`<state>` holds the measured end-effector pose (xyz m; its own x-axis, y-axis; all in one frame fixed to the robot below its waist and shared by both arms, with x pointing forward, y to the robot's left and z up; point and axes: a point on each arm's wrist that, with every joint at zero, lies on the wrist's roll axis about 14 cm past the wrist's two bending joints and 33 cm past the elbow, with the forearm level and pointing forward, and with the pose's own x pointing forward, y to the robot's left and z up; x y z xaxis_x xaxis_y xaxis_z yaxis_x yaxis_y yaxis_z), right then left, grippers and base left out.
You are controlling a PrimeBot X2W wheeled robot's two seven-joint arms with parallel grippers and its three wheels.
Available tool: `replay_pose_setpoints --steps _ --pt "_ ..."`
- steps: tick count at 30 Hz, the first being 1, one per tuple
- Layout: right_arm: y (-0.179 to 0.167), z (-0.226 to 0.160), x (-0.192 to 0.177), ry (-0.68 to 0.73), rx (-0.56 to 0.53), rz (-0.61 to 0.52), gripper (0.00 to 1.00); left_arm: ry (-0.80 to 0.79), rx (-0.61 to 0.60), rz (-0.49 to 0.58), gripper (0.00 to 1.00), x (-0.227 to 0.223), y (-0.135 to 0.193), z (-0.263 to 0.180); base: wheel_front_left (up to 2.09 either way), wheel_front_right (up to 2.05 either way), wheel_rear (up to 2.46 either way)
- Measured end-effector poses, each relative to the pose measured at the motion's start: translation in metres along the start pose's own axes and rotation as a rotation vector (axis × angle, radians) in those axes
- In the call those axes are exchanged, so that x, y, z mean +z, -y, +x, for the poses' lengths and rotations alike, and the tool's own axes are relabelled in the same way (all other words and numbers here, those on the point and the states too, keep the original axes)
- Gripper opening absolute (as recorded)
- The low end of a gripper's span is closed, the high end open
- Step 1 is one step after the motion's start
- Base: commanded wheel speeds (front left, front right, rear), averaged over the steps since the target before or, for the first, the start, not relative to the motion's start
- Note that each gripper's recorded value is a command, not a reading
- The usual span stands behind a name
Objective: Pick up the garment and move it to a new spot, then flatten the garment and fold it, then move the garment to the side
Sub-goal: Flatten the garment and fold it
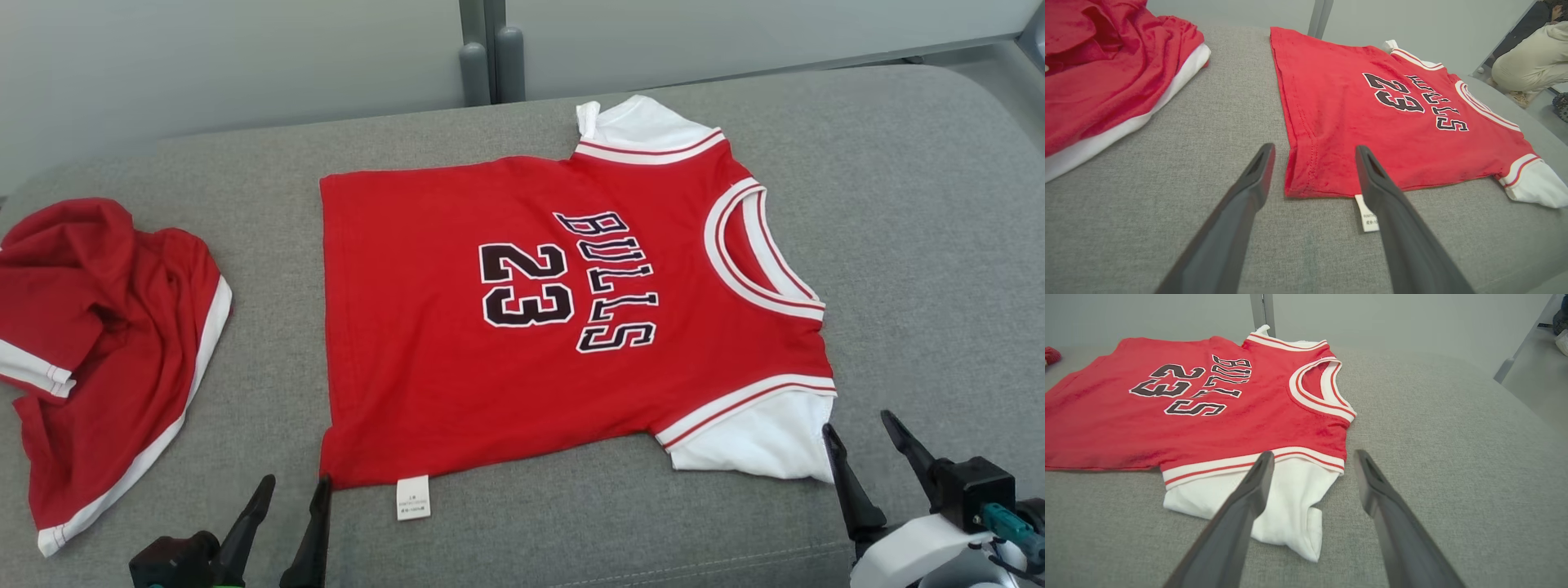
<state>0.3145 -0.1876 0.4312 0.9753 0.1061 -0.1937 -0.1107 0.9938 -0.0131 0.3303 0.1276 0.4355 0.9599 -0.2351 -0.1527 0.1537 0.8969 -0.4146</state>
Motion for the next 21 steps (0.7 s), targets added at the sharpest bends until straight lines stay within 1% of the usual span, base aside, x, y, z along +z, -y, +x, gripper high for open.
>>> replay_pose_setpoints --steps 5,9,14,21 --pt "-0.002 -0.012 -0.042 -0.145 0.032 -0.002 1.0 -0.083 -0.011 0.002 1.0 -0.022 0.002 0.003 0.0 0.0 0.0" --pt "-0.008 -0.018 -0.065 -0.227 0.059 0.015 1.0 -0.099 -0.028 0.003 1.0 -0.025 0.004 0.014 0.0 0.0 0.0" --pt "-0.014 -0.015 -0.073 -0.254 0.07 0.039 1.0 -0.122 -0.046 0.005 1.0 -0.03 0.007 0.024 0.0 0.0 0.0" --pt "-0.008 -0.003 -0.075 -0.261 0.063 0.034 1.0 -0.151 -0.079 0.011 1.0 -0.035 0.013 0.038 0.0 0.0 0.0"
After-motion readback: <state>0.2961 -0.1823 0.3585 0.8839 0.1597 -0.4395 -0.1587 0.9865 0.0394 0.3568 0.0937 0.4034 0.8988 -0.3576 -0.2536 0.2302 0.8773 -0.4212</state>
